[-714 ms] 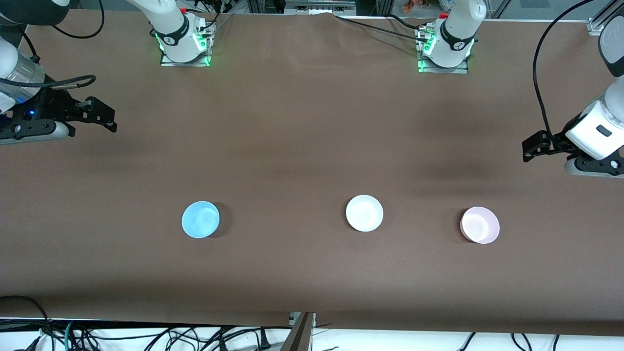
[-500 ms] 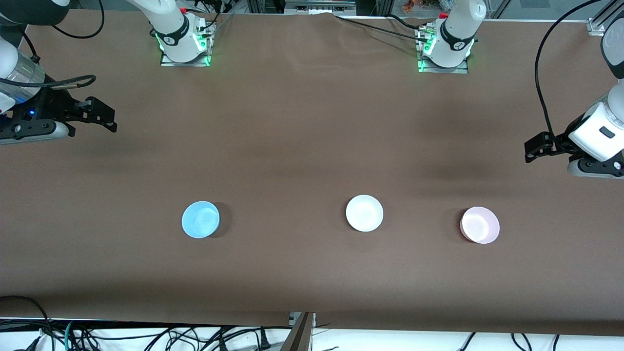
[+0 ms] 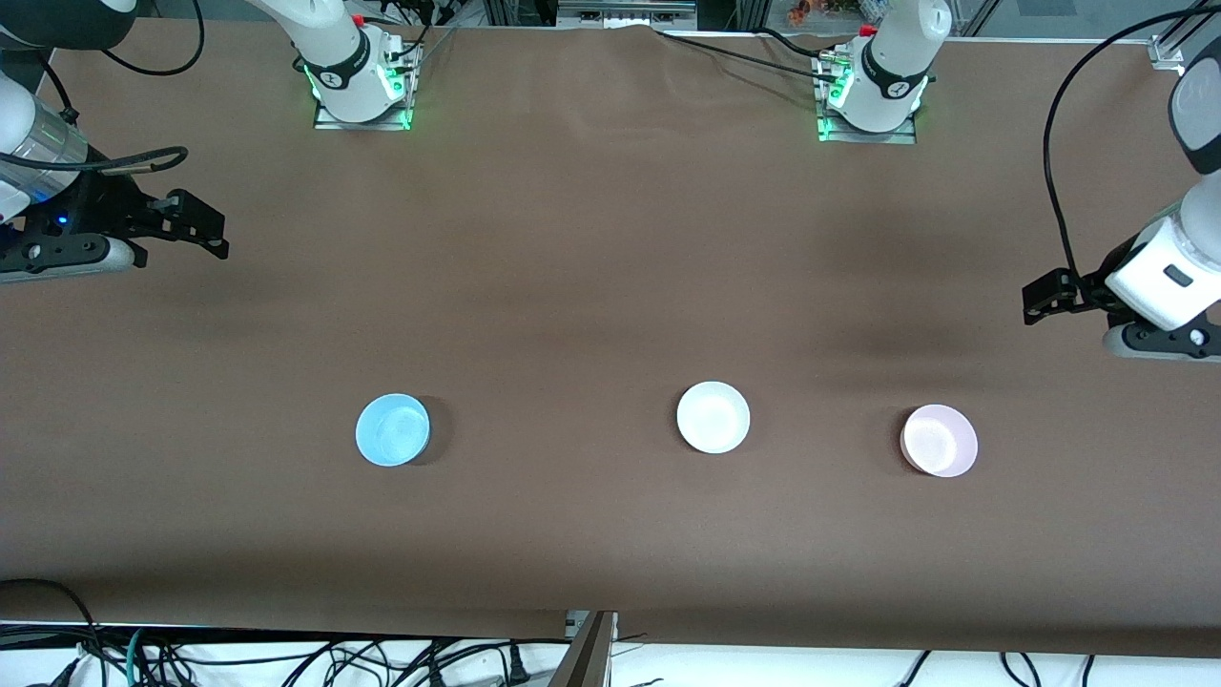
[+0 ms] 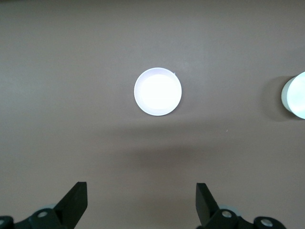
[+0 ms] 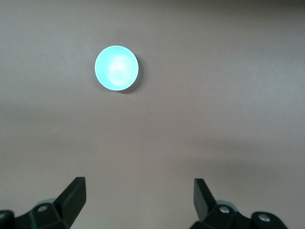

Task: Stack pink and blue bowls on white bowl

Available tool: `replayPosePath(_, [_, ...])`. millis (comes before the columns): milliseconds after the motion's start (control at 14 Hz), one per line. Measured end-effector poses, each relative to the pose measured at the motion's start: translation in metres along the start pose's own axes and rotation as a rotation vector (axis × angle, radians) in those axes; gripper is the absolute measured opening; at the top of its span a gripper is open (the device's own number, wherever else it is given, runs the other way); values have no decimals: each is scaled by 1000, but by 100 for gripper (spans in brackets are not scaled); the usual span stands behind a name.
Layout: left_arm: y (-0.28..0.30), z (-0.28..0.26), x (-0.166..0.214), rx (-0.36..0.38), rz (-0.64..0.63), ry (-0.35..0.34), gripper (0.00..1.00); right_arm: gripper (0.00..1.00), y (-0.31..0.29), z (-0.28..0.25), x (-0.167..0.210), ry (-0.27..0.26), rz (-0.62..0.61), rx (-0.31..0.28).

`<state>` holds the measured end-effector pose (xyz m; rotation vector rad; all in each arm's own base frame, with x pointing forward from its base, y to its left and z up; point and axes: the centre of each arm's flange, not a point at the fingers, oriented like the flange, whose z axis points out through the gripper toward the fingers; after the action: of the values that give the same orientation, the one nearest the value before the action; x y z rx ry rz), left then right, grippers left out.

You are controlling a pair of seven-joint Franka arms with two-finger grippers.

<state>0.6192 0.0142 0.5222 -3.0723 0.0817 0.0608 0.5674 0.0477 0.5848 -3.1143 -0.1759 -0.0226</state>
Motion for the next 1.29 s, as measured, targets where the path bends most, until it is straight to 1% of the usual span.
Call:
replayPosePath(143, [-22, 38, 14, -5, -30, -28, 100, 100, 0, 0, 0, 0, 0, 0])
replayPosePath(357, [-47, 108, 40, -14, -47, -38, 100, 100, 0, 0, 0, 0, 0, 0])
replayPosePath(571, [-45, 171, 62, -19, -41, -27, 100, 100, 0, 0, 0, 0, 0, 0])
replayPosePath(857, [-43, 245, 77, -26, -37, -16, 100, 100, 0, 0, 0, 0, 1, 0])
replayPosePath(1071, [-46, 280, 81, -30, -43, -9, 100, 100, 1, 0, 0, 0, 1, 0])
replayPosePath(1143, [-47, 286, 81, -31, -45, -14, 100, 100, 1, 0, 0, 0, 1, 0])
replayPosePath(1286, [-48, 292, 83, -31, -46, -1, 100, 100, 1, 0, 0, 0, 1, 0])
